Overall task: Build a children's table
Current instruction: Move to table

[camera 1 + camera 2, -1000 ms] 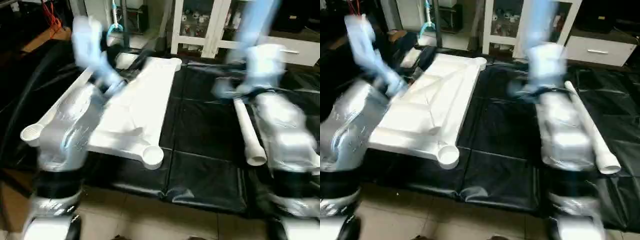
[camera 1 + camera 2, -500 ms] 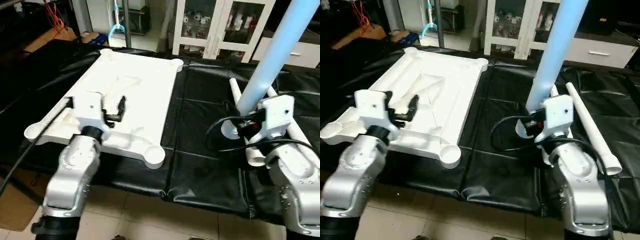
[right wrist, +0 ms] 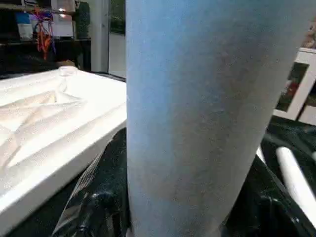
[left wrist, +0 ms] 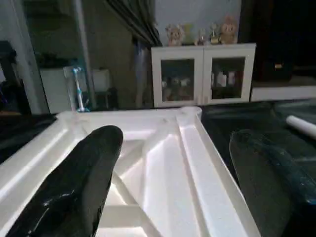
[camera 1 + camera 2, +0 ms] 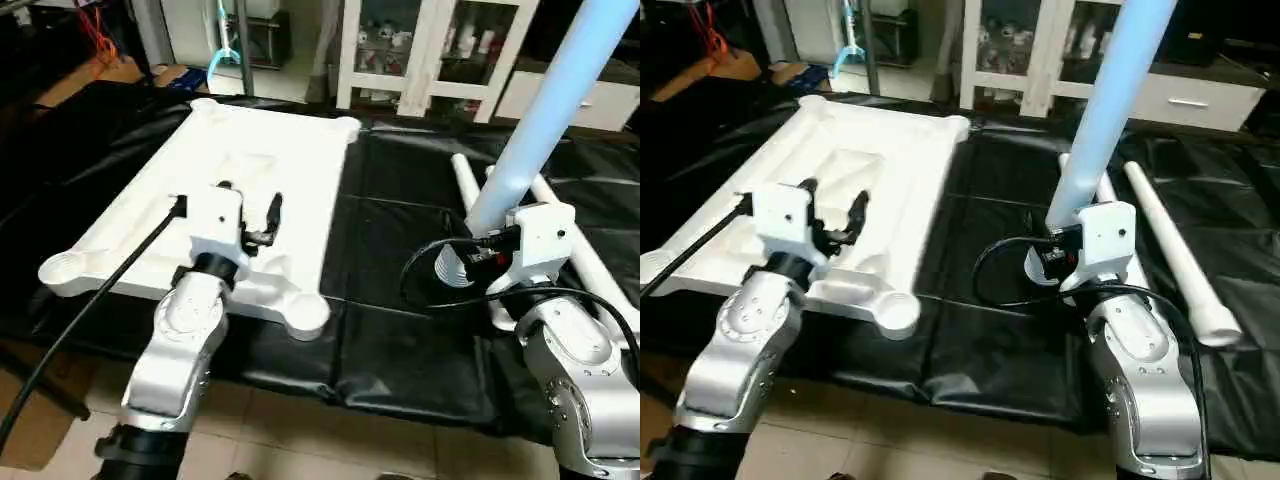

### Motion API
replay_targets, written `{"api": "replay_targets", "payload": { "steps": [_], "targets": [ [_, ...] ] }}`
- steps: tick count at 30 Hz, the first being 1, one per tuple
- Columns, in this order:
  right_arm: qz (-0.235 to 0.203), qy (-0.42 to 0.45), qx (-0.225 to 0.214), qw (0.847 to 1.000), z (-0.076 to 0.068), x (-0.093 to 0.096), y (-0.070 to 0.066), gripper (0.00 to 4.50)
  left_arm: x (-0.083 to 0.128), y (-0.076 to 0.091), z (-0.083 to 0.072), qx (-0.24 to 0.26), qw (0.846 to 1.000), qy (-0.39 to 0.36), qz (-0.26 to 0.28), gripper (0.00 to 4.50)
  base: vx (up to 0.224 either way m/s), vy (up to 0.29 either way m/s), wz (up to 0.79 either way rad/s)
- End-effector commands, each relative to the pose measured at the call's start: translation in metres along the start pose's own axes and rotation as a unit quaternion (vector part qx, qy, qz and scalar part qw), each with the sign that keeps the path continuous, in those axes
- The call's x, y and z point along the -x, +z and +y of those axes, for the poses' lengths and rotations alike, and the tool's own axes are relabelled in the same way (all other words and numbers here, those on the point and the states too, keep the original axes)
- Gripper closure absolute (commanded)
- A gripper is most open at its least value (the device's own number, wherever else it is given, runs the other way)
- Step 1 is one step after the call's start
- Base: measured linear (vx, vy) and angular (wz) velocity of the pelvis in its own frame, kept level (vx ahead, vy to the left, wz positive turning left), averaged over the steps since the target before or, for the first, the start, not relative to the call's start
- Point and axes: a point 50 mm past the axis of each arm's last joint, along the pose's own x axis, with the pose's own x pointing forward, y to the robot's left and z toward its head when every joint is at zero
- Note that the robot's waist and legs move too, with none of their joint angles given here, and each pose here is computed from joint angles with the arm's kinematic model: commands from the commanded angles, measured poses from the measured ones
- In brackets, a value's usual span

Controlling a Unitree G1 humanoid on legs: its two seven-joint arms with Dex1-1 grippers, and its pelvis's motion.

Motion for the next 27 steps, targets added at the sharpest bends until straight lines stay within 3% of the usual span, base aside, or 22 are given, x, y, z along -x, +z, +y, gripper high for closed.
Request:
{"api": "replay_targets", "payload": {
  "steps": [1, 9, 17, 22, 23, 26, 27],
  "targets": [
    [-0.005, 0.009, -0.005, 1.000, 0.004, 0.000, 0.002, 2.64, -0.002, 0.001, 0.001, -0.013, 1.000, 0.000, -0.002, 0.62, -0.004, 0.154, 0.11],
    [-0.003, 0.006, -0.008, 1.000, -0.003, 0.000, 0.002, 2.64, 0.000, 0.002, -0.002, -0.024, 1.000, -0.012, -0.001, 0.62, -0.040, 0.177, 0.11],
    [0.004, 0.002, -0.001, 1.000, -0.001, 0.010, 0.002, 2.64, -0.002, -0.001, 0.005, -0.026, 0.999, -0.017, 0.010, 0.62, -0.073, 0.207, -0.08],
    [0.005, 0.005, -0.001, 1.000, 0.003, 0.008, 0.001, 2.64, -0.001, -0.002, 0.016, -0.007, 0.999, 0.029, 0.015, 0.62, -0.089, 0.191, 0.03],
    [0.012, 0.013, -0.004, 1.000, 0.001, 0.005, -0.003, 2.64, 0.000, 0.000, 0.019, -0.004, 0.998, 0.065, 0.017, 0.62, -0.063, 0.128, 0.06],
    [0.019, 0.013, 0.004, 1.000, -0.002, 0.003, -0.006, 2.64, 0.003, 0.000, 0.018, -0.003, 0.997, 0.076, 0.018, 0.62, -0.072, 0.073, 0.03],
    [0.011, 0.018, 0.005, 1.000, -0.003, 0.002, 0.001, 2.64, 0.003, 0.000, 0.015, -0.004, 0.997, 0.069, 0.019, 0.62, -0.052, 0.007, 0.12]
  ]
}}
